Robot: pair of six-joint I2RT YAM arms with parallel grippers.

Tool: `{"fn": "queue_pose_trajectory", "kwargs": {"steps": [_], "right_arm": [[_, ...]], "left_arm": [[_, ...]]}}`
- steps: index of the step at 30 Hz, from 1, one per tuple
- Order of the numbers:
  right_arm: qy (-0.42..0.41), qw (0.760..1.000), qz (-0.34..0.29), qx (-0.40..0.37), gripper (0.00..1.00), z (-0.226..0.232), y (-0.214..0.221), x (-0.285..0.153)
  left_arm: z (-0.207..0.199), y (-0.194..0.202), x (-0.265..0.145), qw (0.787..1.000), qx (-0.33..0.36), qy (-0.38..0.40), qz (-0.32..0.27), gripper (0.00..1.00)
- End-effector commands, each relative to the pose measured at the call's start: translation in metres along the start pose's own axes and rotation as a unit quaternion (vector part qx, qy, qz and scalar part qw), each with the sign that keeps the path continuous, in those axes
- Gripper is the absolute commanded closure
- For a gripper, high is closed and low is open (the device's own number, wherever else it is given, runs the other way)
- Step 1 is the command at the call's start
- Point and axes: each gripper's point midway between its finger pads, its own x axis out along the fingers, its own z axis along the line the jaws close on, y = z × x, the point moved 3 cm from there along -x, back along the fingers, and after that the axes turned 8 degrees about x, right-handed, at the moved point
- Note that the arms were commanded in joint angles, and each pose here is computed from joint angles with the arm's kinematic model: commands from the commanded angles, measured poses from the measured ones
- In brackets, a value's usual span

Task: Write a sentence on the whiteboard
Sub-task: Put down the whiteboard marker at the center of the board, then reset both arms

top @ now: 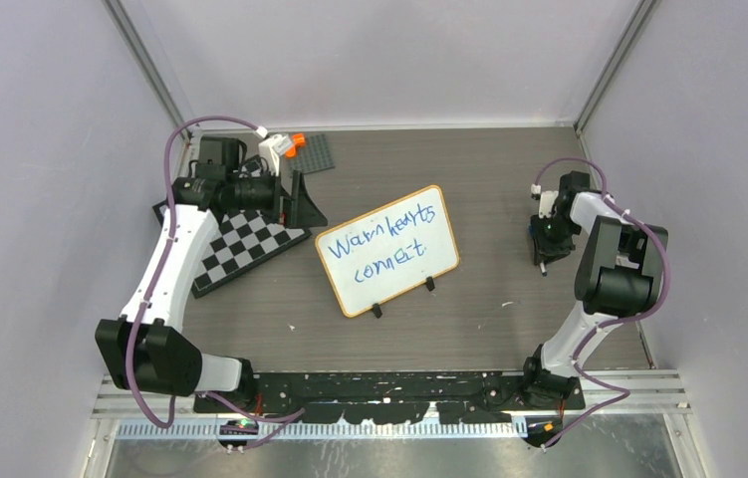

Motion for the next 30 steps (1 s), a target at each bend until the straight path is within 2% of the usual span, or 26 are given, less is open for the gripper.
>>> {"fn": "queue_pose_trajectory", "kwargs": {"steps": [1, 4, 7, 14, 20, 25, 30], "right_arm": [[0.01, 1.0, 0.025, -0.005, 0.66, -0.006, 0.009, 0.017], [0.007, 1.0, 0.025, -0.004, 0.65, -0.004, 0.01, 0.014], [0.003, 1.0, 0.02, -0.003, 0.6, -0.003, 0.006, 0.005], [-0.018, 0.999, -0.034, -0.005, 0.32, 0.005, -0.024, -0.047], [-0.069, 0.991, -0.111, -0.007, 0.19, 0.023, -0.062, -0.111], [-0.114, 0.972, -0.205, 0.012, 0.16, 0.036, -0.093, -0.171], [-0.141, 0.955, -0.261, 0.026, 0.16, 0.034, -0.107, -0.209]], "left_arm": [[0.002, 0.0, -0.005, 1.0, 0.028, -0.004, -0.01, 0.0], [0.007, 0.006, -0.007, 1.0, 0.017, -0.005, -0.001, 0.0], [0.016, 0.01, -0.011, 1.0, 0.003, -0.015, 0.008, 0.0], [0.055, 0.01, -0.033, 0.996, -0.036, -0.065, 0.044, 0.0], [0.107, 0.002, -0.064, 0.99, -0.085, -0.109, 0.038, 0.0], [0.154, 0.004, -0.101, 0.978, -0.109, -0.174, 0.029, 0.0], [0.183, 0.025, -0.125, 0.966, -0.119, -0.224, 0.045, 0.0]]}}
